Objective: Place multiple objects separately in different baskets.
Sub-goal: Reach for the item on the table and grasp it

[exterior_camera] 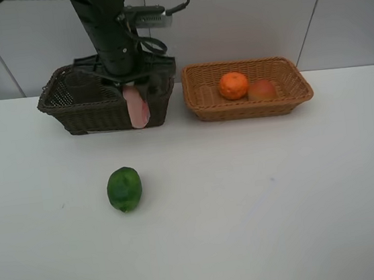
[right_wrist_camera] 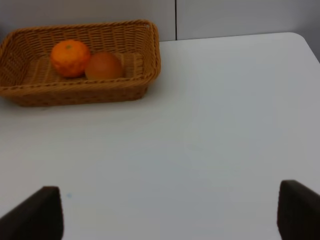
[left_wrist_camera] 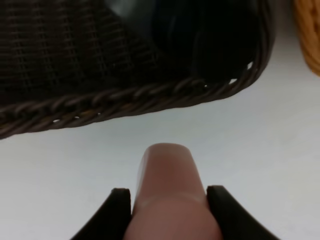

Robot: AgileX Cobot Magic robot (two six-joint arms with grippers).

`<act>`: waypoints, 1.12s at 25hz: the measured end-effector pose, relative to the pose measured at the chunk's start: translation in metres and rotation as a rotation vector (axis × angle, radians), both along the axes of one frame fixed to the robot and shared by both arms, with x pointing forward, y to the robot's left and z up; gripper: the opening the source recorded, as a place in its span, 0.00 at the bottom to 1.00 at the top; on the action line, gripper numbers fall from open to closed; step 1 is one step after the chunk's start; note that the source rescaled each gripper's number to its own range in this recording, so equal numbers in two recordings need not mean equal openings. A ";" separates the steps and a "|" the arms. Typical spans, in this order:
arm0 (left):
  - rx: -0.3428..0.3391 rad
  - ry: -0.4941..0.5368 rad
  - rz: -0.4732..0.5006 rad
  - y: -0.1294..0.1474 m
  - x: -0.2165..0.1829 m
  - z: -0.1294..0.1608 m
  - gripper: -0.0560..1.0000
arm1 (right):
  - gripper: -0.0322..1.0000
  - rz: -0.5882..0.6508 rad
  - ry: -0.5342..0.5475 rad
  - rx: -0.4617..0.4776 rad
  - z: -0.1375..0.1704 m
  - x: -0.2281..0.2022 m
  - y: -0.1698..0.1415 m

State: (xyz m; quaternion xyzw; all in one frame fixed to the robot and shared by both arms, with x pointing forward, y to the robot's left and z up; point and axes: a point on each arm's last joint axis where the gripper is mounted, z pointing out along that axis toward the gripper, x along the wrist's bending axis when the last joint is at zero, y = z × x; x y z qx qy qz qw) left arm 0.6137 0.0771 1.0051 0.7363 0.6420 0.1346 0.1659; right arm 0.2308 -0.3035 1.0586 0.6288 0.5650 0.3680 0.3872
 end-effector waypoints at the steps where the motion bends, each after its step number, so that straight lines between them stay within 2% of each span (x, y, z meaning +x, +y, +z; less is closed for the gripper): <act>1: -0.001 -0.006 -0.003 0.001 -0.002 0.006 0.46 | 0.88 0.000 0.000 0.000 0.000 0.000 0.000; 7: -0.003 -0.048 -0.021 0.008 -0.011 0.035 0.46 | 0.88 0.000 0.000 0.000 0.000 0.000 0.000; 13: 0.050 -0.134 -0.036 0.019 -0.012 0.056 0.46 | 0.88 0.000 0.000 0.000 0.000 0.000 0.000; 17: 0.088 -0.170 -0.027 0.029 -0.006 0.060 0.46 | 0.88 0.000 0.000 0.000 0.000 0.000 0.000; 28: 0.022 -0.344 0.024 0.067 0.029 0.068 0.46 | 0.88 0.000 0.000 0.000 0.000 0.000 0.000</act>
